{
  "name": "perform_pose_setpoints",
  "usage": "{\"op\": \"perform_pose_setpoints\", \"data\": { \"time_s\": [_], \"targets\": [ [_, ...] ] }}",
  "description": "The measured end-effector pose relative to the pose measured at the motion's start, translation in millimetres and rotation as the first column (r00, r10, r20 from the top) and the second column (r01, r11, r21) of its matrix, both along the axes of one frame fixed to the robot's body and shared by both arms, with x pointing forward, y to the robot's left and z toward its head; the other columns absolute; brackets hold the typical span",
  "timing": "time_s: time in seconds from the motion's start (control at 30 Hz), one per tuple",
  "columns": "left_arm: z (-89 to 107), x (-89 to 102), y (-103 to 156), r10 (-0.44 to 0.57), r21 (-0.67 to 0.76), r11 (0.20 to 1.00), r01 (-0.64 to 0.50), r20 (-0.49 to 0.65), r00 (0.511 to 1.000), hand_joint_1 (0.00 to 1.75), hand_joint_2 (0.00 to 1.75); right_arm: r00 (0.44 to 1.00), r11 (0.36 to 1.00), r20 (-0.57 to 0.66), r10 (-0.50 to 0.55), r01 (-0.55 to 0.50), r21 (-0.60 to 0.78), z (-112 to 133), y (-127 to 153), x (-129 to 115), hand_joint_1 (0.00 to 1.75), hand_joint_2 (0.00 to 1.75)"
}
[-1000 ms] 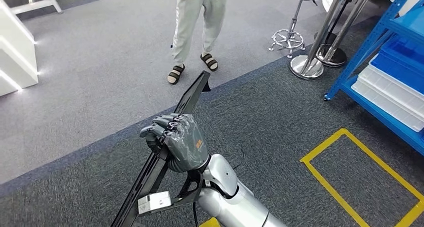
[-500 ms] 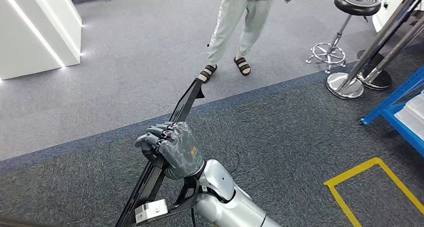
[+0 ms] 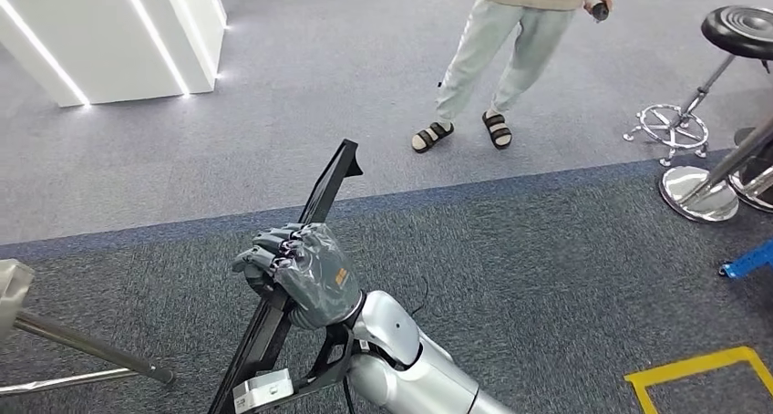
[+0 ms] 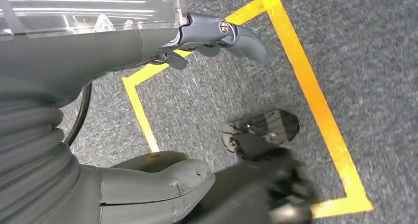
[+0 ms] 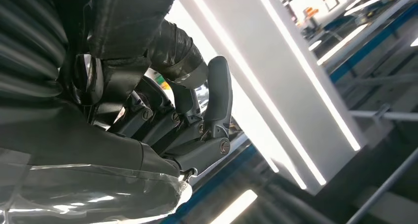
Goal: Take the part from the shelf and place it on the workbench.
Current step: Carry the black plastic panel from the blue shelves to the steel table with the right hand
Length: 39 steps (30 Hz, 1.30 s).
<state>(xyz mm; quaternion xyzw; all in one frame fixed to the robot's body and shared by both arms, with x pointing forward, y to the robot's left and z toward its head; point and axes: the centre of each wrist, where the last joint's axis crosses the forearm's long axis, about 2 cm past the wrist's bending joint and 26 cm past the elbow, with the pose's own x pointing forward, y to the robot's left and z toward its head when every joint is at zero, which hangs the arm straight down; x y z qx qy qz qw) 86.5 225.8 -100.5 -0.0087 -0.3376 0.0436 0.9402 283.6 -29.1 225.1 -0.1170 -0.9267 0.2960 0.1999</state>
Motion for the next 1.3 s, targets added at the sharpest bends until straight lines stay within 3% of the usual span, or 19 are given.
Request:
{"op": "perform_pose_setpoints", "data": {
  "time_s": [0.43,0.77,1.3],
  "targets": [
    [-0.2,-1.0,0,-0.008,0.003,1.0,0.009,-0.013,1.0,0.0,1.75,0.999,0.999,0.033,-0.039,0.039,0.001,-3,-5,-2,1.75,1.75],
    [0.5,0.4,-3,-0.014,0.0,1.0,0.014,-0.017,1.0,0.0,1.75,0.98,0.992,0.167,-0.108,0.096,0.08,37,-24,8,1.75,1.75],
    [0.1,0.0,-1,-0.013,0.014,1.0,0.013,-0.019,1.0,0.0,1.75,0.955,0.974,0.209,-0.209,0.184,0.135,36,-56,9,1.75,1.75]
  ]
}}
